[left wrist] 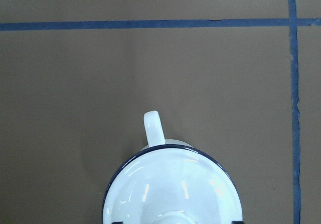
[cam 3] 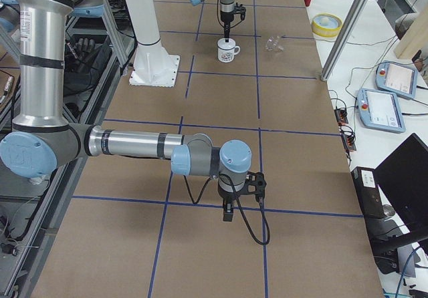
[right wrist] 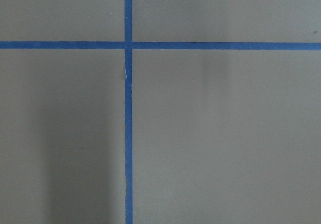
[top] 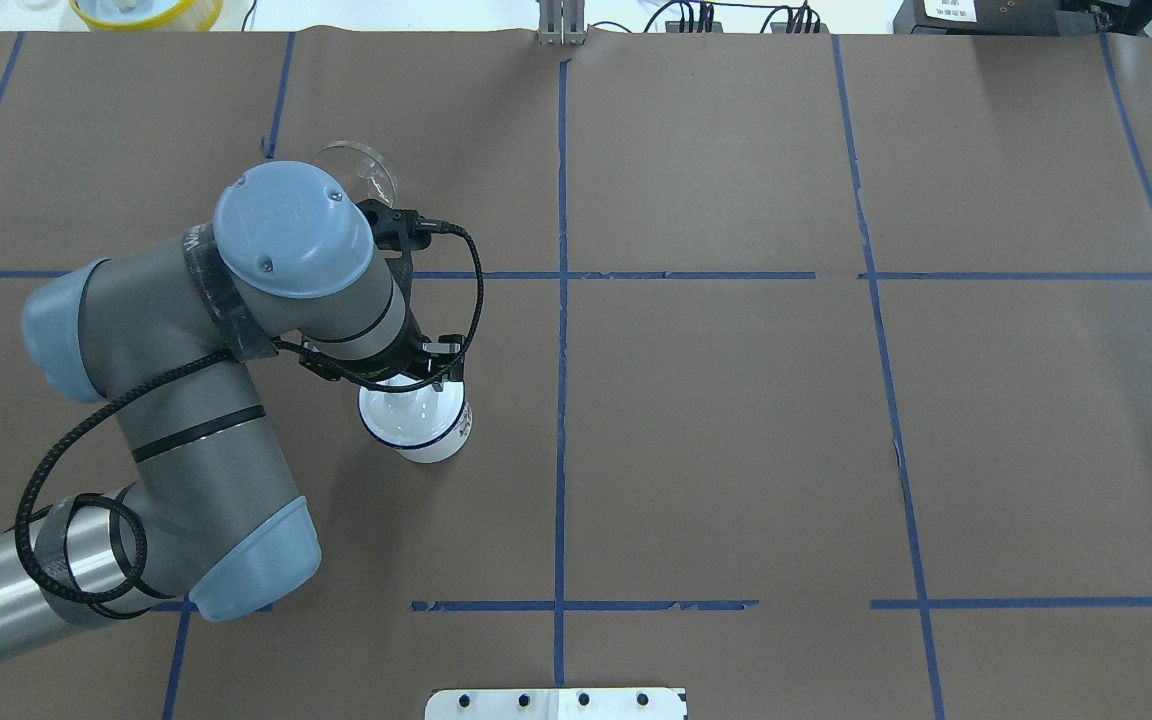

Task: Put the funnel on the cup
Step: 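Grasp the white lid with the left gripper and lift it off, then set the white lid on the table beside the mug, open left gripper, then move the left gripper to the clear glass funnel, then grasp the glass funnel rim with the left gripper and lift, then carry the funnel over the open enamel mug with the left gripper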

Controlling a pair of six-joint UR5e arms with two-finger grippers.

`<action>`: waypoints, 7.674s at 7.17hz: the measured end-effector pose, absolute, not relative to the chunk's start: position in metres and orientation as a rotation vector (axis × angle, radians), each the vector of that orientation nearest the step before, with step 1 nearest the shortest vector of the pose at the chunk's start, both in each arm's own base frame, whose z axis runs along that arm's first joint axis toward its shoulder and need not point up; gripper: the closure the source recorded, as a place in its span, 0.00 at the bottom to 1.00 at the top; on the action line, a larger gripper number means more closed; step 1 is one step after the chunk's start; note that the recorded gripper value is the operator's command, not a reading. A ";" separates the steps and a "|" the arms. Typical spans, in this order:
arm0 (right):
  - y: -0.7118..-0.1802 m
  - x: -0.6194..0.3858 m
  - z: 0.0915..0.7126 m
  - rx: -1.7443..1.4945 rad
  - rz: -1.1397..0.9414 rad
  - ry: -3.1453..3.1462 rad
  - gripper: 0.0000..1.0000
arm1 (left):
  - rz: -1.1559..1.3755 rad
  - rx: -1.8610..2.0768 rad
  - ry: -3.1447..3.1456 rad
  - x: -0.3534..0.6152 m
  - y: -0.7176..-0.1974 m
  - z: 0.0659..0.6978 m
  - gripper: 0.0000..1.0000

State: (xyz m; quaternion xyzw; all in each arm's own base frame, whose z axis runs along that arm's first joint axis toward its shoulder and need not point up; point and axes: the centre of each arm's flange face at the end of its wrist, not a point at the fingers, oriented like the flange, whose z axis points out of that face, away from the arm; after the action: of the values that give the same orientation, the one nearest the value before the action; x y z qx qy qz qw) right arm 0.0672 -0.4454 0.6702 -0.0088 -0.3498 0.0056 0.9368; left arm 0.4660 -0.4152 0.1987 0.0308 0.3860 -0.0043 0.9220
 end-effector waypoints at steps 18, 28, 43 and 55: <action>-0.445 0.067 0.670 -0.018 0.011 -0.715 0.00 | -0.047 0.179 0.784 0.387 -0.407 0.368 0.99; -0.445 0.067 0.670 -0.018 0.011 -0.715 0.00 | -0.366 0.175 0.909 0.323 -0.515 0.306 0.00; -0.445 0.067 0.670 -0.018 0.011 -0.715 0.00 | -1.037 0.166 1.023 0.454 -0.641 0.346 1.00; -0.445 0.067 0.670 -0.018 0.011 -0.715 0.00 | -0.776 0.014 0.997 0.291 -0.548 0.178 1.00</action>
State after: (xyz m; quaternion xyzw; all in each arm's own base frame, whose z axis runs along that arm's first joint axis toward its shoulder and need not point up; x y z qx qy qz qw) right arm 0.0672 -0.4454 0.6700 -0.0086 -0.3498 0.0055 0.9368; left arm 0.2914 -0.5479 0.1781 0.0067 0.4660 -0.3626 0.8070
